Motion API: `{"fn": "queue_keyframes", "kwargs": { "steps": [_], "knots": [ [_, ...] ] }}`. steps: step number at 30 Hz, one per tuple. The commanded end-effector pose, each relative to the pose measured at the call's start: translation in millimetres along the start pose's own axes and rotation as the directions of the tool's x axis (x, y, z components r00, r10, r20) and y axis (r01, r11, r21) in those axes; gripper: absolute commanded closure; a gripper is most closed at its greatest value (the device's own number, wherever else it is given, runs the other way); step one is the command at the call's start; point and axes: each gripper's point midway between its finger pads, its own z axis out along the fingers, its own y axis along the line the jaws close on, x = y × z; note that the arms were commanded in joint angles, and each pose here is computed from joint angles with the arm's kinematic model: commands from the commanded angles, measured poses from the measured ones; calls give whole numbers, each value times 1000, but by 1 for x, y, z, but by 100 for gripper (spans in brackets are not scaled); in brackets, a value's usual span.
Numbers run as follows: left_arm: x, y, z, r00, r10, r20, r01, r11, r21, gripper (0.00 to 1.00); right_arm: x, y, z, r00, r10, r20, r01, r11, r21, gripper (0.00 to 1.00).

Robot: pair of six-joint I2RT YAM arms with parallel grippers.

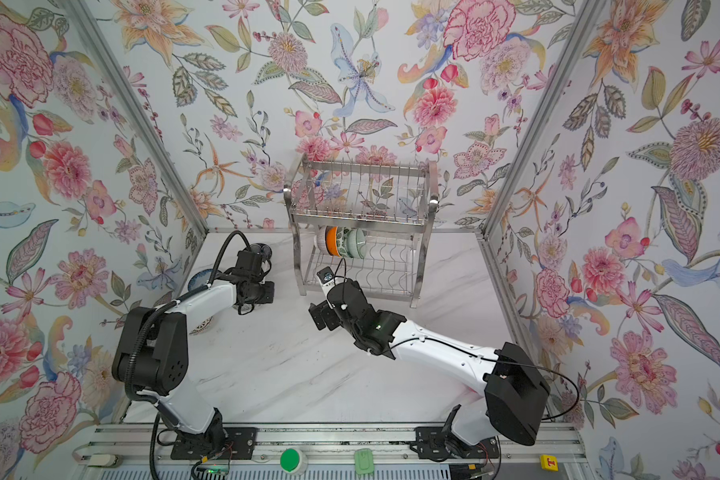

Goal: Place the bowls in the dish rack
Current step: 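Grasp the rim of the green-and-red patterned bowl with the left gripper, then lift the patterned bowl toward the right gripper and grasp its rim with the right gripper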

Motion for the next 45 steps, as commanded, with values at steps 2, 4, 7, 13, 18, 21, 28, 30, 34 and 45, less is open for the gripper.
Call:
{"fn": "queue_keyframes", "kwargs": {
  "steps": [2, 4, 7, 13, 18, 21, 28, 30, 34, 45],
  "knots": [
    [-9, -21, -28, 998, 17, 55, -19, 999, 38, 100, -7, 20, -11, 1000, 5, 30, -1, 990, -139, 1],
    [-8, -32, -36, 997, 28, 66, -31, 998, 54, 100, -8, 25, -14, 999, 7, 34, -1, 986, -169, 1],
    [-7, -48, -46, 996, 50, 79, -55, 996, 71, 100, -10, 33, -22, 999, 3, 49, 8, 974, -226, 1],
    [-6, -73, -71, 991, 82, 110, -93, 991, 96, 100, -8, 39, -37, 998, -15, 56, 31, 959, -283, 1],
    [2, -100, -86, 988, 82, 131, -102, 983, 155, 100, 1, 33, -45, 1000, -23, 15, 27, 960, -280, 1],
    [9, -124, -91, 986, 87, 139, -114, 972, 204, 100, 7, 26, -52, 1000, 1, -14, -5, 964, -265, 1],
    [32, -183, -90, 986, 86, 141, -128, 936, 328, 100, 33, -1, -74, 995, 61, -76, -76, 975, -208, 1],
    [40, -200, -87, 986, 98, 137, -141, 926, 351, 100, 41, -11, -79, 993, 78, -88, -93, 979, -181, 1],
    [57, -238, -73, 986, 128, 107, -161, 904, 396, 100, 53, -25, -88, 989, 111, -101, -126, 979, -157, 1],
    [69, -292, -50, 979, 193, 68, -203, 884, 421, 100, 69, -43, -95, 977, 162, -136, -178, 977, -116, 1]
  ]
}}
